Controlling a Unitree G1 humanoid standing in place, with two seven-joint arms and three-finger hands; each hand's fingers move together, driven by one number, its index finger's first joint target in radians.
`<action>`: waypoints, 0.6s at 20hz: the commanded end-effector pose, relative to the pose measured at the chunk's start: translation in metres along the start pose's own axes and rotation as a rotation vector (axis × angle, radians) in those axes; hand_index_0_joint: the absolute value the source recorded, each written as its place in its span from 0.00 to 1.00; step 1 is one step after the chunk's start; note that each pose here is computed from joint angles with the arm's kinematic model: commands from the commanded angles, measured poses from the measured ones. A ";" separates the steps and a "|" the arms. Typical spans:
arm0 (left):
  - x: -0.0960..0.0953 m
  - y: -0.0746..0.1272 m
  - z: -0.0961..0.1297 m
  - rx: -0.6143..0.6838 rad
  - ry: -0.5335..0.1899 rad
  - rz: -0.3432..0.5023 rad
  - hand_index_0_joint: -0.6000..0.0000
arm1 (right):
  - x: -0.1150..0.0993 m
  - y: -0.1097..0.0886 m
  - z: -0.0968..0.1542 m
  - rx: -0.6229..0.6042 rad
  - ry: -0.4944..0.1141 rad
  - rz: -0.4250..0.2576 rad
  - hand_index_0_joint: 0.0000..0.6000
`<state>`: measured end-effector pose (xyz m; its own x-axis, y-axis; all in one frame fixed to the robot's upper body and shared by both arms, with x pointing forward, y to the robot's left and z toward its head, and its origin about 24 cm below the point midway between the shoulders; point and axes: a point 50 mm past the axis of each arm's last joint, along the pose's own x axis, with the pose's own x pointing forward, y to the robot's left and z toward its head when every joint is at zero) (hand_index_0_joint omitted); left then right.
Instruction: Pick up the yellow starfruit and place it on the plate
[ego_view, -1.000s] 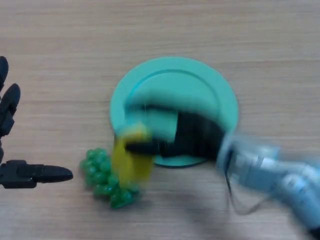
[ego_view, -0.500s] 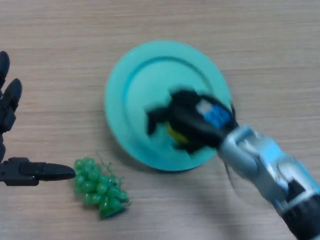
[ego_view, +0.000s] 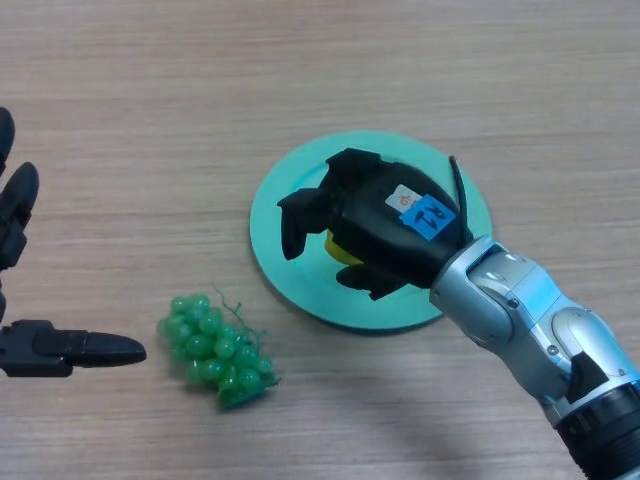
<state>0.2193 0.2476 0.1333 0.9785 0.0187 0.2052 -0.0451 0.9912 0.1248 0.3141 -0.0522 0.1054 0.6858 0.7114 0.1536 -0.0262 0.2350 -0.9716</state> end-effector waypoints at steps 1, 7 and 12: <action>0.003 0.004 0.033 0.069 -0.201 0.009 1.00 | 0.004 -0.048 -0.007 0.022 -0.010 -0.220 1.00; 0.005 0.004 0.034 0.070 -0.191 0.000 1.00 | 0.006 -0.050 -0.007 0.034 -0.025 -0.245 1.00; 0.006 0.002 0.031 0.072 -0.175 -0.009 1.00 | 0.008 -0.050 -0.010 0.027 -0.031 -0.247 1.00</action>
<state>0.2231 0.2406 0.1337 0.9790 -0.0128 0.2033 -0.0130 0.9921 0.1251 0.3206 -0.0570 0.1052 0.7032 0.6959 0.1461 -0.0357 0.2398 -0.9702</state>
